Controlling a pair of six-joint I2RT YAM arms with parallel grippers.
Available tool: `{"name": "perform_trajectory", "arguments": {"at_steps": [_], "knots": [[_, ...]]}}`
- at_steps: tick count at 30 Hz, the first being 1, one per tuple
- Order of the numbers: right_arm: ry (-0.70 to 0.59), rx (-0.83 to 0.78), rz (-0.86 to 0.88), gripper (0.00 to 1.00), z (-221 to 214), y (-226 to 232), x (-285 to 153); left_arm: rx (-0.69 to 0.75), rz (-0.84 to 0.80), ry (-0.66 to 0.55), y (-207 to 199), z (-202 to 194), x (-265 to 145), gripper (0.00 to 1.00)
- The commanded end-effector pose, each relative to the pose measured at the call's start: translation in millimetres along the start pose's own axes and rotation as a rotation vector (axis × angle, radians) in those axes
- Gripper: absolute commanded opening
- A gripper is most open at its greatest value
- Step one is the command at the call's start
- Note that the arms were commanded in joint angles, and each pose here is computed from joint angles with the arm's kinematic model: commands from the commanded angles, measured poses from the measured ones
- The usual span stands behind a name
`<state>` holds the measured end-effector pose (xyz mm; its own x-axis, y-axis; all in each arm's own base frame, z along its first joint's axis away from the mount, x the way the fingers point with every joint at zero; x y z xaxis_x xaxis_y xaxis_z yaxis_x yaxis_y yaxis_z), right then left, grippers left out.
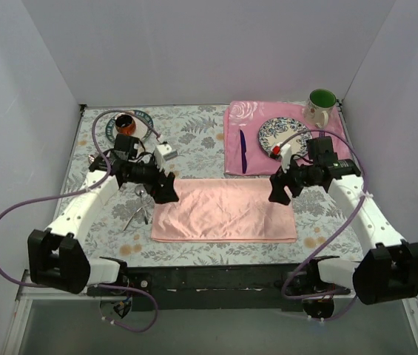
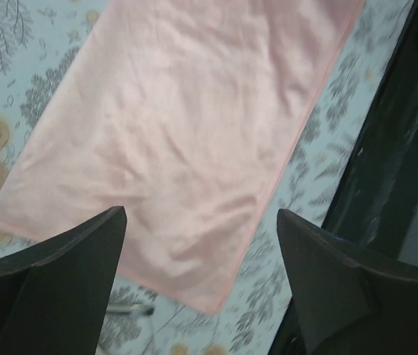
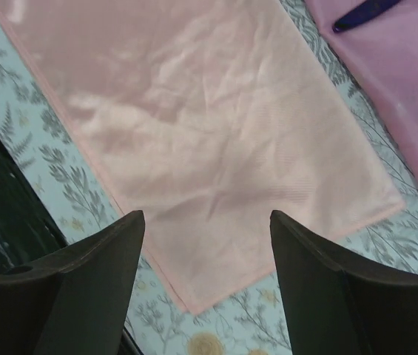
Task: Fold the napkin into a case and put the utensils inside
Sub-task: Smooth out the rectangle-folded napkin from the folded napkin.
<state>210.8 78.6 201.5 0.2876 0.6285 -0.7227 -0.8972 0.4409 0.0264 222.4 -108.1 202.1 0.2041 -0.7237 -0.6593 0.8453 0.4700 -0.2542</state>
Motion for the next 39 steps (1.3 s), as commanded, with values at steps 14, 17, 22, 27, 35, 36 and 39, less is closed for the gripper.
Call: {"name": "perform_trajectory", "arguments": {"at_steps": [14,17,22,27,35,36,39], "knots": [[-0.284,0.607,0.462,0.99,66.5,-38.2,109.7,-0.805,-0.503,-0.204,45.3,70.2,89.4,0.96],[-0.302,0.634,0.467,0.99,64.0,-40.9,123.9,-0.828,-0.521,-0.173,52.6,68.6,106.5,0.94],[-0.385,0.705,0.491,0.99,69.9,-43.8,138.7,-0.865,-0.538,-0.154,61.0,69.5,133.0,0.93],[-0.396,0.797,0.494,0.99,64.2,-43.0,150.6,-0.955,-0.523,-0.145,74.9,67.1,152.5,0.93],[-0.316,0.892,0.474,0.99,22.3,-41.1,174.2,-1.052,-0.466,-0.104,82.4,43.3,171.3,0.93],[-0.313,0.902,0.469,0.99,18.2,-41.5,174.8,-1.061,-0.464,-0.099,82.4,39.7,171.3,0.93],[-0.293,0.956,0.467,0.99,2.3,-39.4,173.9,-1.089,-0.463,-0.083,82.3,27.9,169.4,0.93]]}}
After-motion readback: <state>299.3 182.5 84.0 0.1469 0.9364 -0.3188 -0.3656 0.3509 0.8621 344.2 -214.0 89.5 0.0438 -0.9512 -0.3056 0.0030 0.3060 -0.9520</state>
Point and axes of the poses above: each gripper's point midway between its finger pads, its own x axis out along the fingers, its own y axis along the line the jaws close on, z = x × y, the point moved 7 cm from there along -x, back along the fingers, and after that the axes turned 5 degrees about -x, right-handed, at the moved point
